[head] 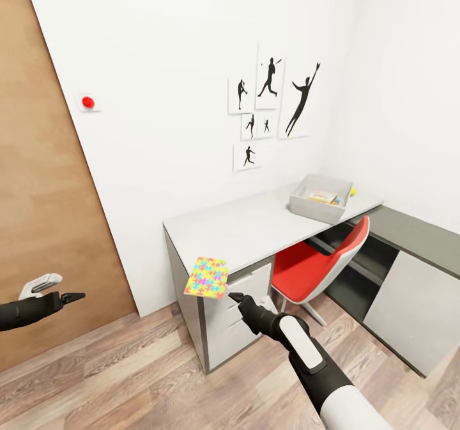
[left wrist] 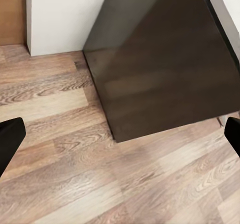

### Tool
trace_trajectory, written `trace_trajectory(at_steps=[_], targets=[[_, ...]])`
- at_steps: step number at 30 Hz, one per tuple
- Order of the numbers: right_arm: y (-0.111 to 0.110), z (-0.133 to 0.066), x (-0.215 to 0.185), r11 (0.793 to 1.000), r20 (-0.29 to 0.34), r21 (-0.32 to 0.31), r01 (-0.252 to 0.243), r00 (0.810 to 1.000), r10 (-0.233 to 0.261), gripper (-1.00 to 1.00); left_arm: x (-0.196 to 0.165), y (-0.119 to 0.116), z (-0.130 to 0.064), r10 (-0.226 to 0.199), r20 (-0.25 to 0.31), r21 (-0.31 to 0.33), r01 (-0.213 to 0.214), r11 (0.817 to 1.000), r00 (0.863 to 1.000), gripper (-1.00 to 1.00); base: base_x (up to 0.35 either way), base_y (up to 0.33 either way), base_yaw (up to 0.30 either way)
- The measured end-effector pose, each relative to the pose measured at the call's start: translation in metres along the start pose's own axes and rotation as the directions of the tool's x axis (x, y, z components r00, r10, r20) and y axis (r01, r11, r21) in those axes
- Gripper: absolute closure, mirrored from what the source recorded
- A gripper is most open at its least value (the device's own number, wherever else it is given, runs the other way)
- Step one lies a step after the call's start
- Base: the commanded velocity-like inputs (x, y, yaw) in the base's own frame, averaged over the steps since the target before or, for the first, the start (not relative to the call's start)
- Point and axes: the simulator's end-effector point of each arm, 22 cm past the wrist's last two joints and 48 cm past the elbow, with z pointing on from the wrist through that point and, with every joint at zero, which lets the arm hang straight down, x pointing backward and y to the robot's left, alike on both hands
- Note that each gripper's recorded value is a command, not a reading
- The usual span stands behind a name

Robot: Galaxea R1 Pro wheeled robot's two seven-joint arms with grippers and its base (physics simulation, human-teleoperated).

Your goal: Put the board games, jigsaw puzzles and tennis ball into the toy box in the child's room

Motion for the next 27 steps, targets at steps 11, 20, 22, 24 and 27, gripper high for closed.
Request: trace_trajectory(at_steps=[11,20,22,24,27], targets=[[-0.013,0.008,-0.017,1.0,0.092,0.001,-0.007,0.996,0.007,-1.0,0.01,0.007,0.011,0.002,0.0,-0.002,-0.002,1.0,1.0,-1.0,0.0,0.0,0.0],[-0.024,0.016,-0.014,1.0,0.094,0.004,-0.005,0.996,0.005,-1.0,0.018,0.012,0.021,0.003,0.002,-0.002,-0.003,1.0,1.0,-1.0,0.0,0.0,0.0],[-0.027,0.018,-0.013,1.0,0.095,0.004,-0.008,0.995,0.007,-1.0,0.02,0.013,0.023,0.003,0.002,-0.001,-0.003,1.0,1.0,-1.0,0.0,0.0,0.0],[-0.029,0.019,-0.014,1.0,0.096,0.002,-0.011,0.995,0.011,-1.0,0.023,0.014,0.026,0.002,0.001,0.0,-0.002,1.0,1.0,-1.0,0.0,0.0,0.0],[-0.033,0.021,-0.014,1.0,0.097,-0.002,-0.018,0.995,0.018,-1.0,0.026,0.014,0.03,0.001,0.0,0.003,-0.001,1.0,1.0,-1.0,0.0,0.0,0.0]])
